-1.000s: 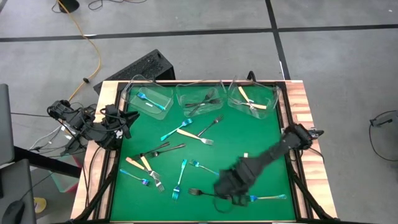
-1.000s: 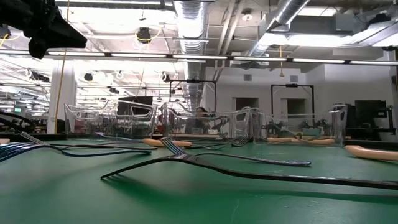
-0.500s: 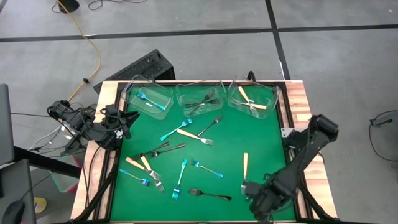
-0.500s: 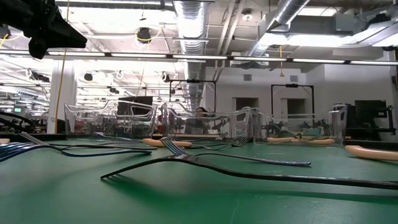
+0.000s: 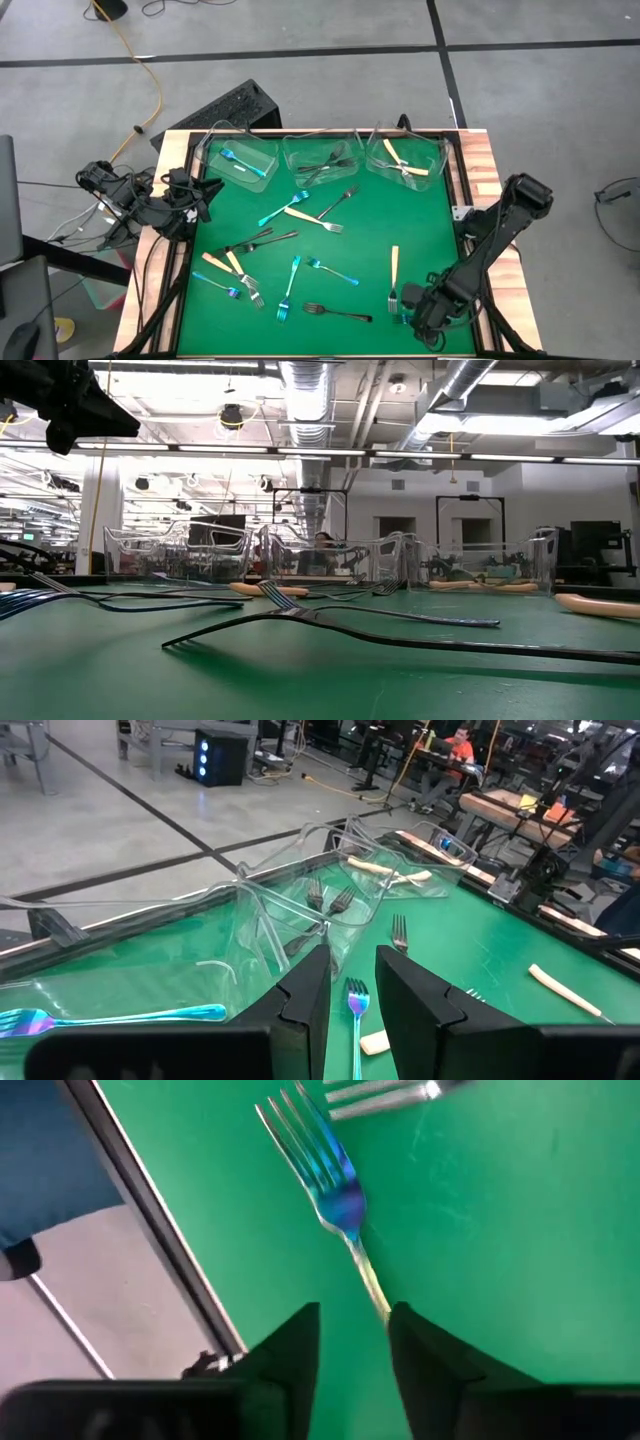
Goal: Sort silverware by color (type)
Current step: Put the blue fork into the left transparent bin
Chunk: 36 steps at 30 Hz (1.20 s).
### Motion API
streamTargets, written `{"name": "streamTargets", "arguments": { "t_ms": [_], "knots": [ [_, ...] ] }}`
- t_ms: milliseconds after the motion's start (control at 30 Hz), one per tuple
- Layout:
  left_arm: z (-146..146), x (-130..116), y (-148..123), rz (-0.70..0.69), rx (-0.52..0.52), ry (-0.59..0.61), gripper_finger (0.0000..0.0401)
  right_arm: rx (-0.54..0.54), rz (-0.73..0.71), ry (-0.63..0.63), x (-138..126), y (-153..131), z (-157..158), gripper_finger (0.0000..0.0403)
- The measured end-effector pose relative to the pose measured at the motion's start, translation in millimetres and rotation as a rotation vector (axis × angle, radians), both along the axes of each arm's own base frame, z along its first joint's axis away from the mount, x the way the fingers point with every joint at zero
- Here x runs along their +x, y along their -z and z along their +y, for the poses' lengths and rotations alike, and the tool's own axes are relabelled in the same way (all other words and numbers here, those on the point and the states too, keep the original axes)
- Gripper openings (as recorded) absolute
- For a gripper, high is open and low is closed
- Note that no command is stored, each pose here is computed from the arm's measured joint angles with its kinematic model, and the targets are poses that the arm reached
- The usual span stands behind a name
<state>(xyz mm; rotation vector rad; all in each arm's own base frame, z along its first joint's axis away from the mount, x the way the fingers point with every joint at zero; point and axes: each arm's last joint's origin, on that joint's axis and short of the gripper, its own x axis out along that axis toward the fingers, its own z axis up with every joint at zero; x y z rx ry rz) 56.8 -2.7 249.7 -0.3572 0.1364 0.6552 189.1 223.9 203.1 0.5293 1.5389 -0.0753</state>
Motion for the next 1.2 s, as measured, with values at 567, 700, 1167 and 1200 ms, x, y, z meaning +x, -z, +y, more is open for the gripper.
{"name": "streamTargets", "arguments": {
  "t_ms": [567,700,1167,1200],
  "knots": [
    [0,0,0,-0.011,-0.016,-0.005,0.0069,-0.068,0.082,-0.179,14,54,14,0.0227],
    [0,0,0,-0.016,-0.022,-0.006,0.0069,-0.036,0.068,-0.221,15,57,18,0.0226],
    [0,0,0,-0.015,-0.022,-0.006,0.0069,-0.075,0.101,-0.168,5,72,8,0.0117],
    [0,0,0,-0.015,-0.025,-0.002,0.0069,-0.076,0.099,-0.173,6,73,8,0.0106]
  ]
}}
